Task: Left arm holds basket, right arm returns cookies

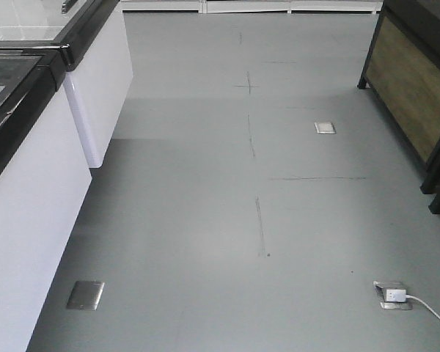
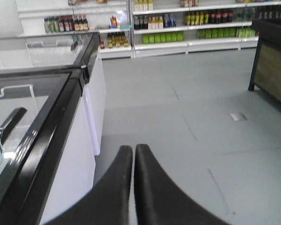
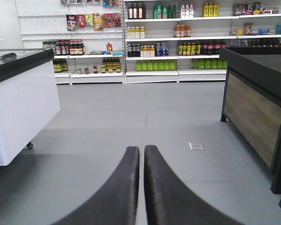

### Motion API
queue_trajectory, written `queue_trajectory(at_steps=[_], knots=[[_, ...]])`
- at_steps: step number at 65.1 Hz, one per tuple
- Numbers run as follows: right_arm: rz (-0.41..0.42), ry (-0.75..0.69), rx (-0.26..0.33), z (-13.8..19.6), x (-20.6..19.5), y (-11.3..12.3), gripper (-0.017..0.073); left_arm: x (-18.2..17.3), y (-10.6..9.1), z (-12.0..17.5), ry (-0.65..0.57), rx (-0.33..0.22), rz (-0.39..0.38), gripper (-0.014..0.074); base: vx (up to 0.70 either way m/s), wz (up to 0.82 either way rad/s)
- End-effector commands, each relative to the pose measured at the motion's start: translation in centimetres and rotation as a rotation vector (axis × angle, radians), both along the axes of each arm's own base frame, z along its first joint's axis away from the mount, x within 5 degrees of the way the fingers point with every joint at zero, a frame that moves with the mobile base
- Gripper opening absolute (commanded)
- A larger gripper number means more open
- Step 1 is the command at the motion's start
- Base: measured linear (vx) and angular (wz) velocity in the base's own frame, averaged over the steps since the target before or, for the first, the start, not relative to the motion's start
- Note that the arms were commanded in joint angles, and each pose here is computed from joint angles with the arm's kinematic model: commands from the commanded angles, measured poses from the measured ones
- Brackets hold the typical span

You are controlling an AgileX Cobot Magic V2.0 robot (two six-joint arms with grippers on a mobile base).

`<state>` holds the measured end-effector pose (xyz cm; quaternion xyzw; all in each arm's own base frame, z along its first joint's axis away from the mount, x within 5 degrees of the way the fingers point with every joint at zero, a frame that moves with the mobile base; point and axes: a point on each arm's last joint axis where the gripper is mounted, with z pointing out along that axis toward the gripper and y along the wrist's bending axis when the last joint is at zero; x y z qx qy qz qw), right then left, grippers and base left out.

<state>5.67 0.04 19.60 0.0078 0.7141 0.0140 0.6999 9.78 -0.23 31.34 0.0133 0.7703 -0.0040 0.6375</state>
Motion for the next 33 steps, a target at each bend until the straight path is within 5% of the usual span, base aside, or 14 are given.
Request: queue_trajectory(at_steps=[1, 33], knots=[[0.001, -0.068, -0.002, 0.15, -0.03, 0.01, -0.0010, 0.84, -0.08, 1.26, -0.046, -0.001, -0.006, -0.0006, 0.00, 0.00], [0.001, -0.068, -0.002, 0.15, -0.03, 0.01, -0.0010, 1.31, -0.10, 1.37, -0.062, -0.003, -0.006, -0.0006, 0.00, 0.00]])
